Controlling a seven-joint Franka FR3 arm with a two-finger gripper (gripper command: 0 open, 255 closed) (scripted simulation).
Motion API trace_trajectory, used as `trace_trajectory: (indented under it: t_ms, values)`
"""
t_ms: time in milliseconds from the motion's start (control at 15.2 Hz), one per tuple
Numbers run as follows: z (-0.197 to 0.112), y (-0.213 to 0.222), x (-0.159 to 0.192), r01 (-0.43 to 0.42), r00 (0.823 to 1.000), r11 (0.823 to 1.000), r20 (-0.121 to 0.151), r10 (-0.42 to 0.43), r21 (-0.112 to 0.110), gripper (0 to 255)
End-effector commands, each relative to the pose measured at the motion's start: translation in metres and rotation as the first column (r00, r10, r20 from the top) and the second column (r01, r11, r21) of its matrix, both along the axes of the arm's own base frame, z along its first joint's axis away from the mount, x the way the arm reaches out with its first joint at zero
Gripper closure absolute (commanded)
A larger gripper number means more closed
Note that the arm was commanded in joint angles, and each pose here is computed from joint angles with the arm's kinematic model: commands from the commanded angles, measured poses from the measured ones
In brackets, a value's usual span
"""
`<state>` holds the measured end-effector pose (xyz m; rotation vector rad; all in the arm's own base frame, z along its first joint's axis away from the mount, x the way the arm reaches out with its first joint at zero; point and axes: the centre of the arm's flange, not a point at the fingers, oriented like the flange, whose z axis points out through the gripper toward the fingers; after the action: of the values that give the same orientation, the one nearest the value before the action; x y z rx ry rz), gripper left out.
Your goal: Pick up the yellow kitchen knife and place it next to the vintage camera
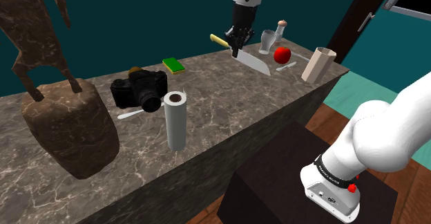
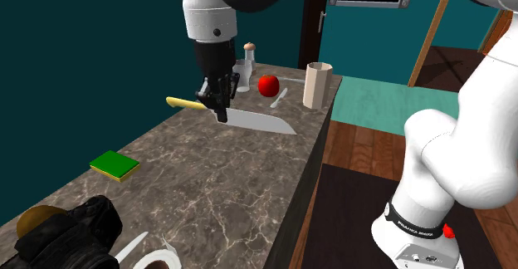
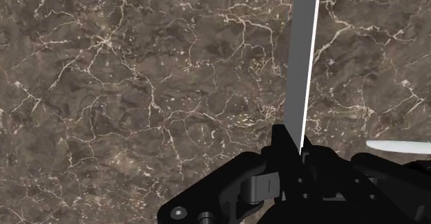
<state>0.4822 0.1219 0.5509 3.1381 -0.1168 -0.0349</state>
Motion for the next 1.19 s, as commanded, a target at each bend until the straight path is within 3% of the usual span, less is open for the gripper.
trace_trajectory:
  t_ms: [0,264,1122]
  values:
    - [0.001,0.028,-0.011,0.001,1.000,1.000,0.000,-0.001,0.000,255]
    - [0.001,0.081,-0.031,0.001,1.000,1.000,0.000,-0.001,0.000,255]
    - [-0.068,0.081,-0.031,0.001,1.000,1.000,0.000,-0.001,0.000,255]
